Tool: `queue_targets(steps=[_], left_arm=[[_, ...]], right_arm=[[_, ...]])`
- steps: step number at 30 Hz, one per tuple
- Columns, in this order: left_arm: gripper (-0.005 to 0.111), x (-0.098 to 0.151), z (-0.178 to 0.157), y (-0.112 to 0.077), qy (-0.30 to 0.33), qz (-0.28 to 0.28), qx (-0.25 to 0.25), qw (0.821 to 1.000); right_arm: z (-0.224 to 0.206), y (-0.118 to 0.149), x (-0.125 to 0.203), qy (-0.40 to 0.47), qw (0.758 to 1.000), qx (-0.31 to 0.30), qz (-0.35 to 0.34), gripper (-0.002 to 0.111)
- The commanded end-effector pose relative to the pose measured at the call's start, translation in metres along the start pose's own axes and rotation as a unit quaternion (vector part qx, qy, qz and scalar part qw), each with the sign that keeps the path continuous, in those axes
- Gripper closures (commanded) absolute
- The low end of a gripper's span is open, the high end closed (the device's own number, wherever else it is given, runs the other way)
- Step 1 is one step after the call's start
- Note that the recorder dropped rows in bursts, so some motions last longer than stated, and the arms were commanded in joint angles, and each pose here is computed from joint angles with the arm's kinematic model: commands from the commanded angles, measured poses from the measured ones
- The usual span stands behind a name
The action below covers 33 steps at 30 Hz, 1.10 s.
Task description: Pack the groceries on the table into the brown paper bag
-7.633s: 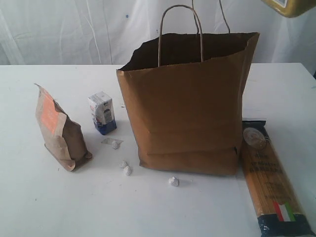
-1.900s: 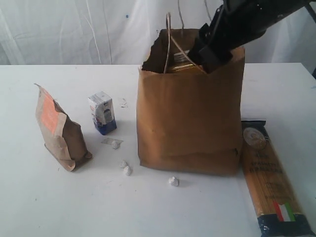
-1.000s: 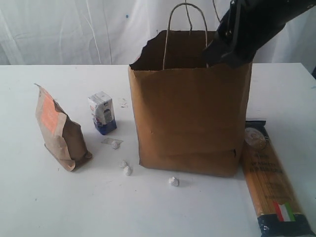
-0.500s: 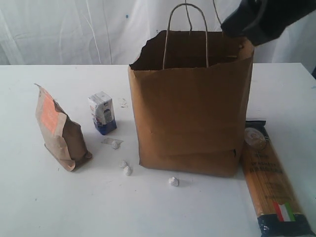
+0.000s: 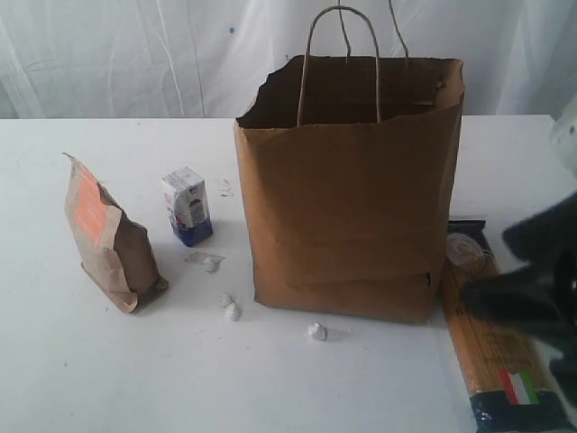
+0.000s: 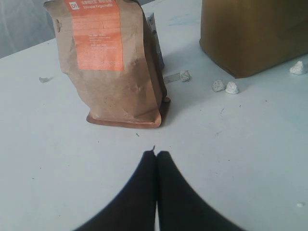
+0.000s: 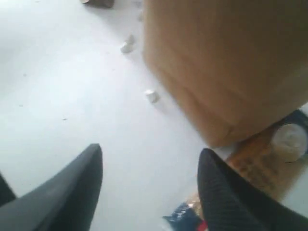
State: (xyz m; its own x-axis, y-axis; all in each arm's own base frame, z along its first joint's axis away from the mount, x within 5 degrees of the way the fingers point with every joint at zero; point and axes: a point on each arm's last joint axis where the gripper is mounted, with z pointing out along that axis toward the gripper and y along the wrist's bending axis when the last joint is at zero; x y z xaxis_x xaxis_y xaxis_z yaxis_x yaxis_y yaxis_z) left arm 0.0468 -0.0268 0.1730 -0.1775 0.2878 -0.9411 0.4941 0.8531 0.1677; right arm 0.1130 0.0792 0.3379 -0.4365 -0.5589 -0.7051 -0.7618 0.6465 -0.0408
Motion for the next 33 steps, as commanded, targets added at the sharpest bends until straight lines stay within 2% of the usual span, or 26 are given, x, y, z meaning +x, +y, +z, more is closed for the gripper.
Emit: queue_targets(steps=[1,6,10,14,21,29,33], left_arm=[[0.107,0.001,0.000,0.000,-0.001,-0.005,-0.001,1.000],[0.107,0.001,0.000,0.000,-0.001,-0.005,-0.001,1.000],[0.107,0.001,0.000,0.000,-0.001,-0.005,-0.001,1.000],[0.107,0.001,0.000,0.000,-0.001,-0.005,-0.001,1.000],[0.107,0.001,0.000,0.000,-0.001,-0.005,-0.001,1.000],[0.107,0.001,0.000,0.000,-0.001,-0.005,-0.001,1.000],[0.107,0.001,0.000,0.000,-0.001,-0.005,-0.001,1.000]], right_arm=[[0.029,0.011,0.025,0.002,0.998,-0.059,0.027,0.061],[0.074,0.007,0.036,0.000,0.995,-0.094,0.036,0.061],[0.101,-0.003,0.034,0.018,0.995,-0.089,0.041,0.061],[0.122,-0.004,0.035,0.030,0.991,-0.127,0.033,0.061],[0.138,-0.017,0.035,0.025,0.996,-0.074,0.045,0.061],[0.154,-0.022,0.039,0.047,0.995,-0.063,0.056,0.061],[0.163,-0.018,0.038,0.048,0.997,-0.055,0.037,0.061]])
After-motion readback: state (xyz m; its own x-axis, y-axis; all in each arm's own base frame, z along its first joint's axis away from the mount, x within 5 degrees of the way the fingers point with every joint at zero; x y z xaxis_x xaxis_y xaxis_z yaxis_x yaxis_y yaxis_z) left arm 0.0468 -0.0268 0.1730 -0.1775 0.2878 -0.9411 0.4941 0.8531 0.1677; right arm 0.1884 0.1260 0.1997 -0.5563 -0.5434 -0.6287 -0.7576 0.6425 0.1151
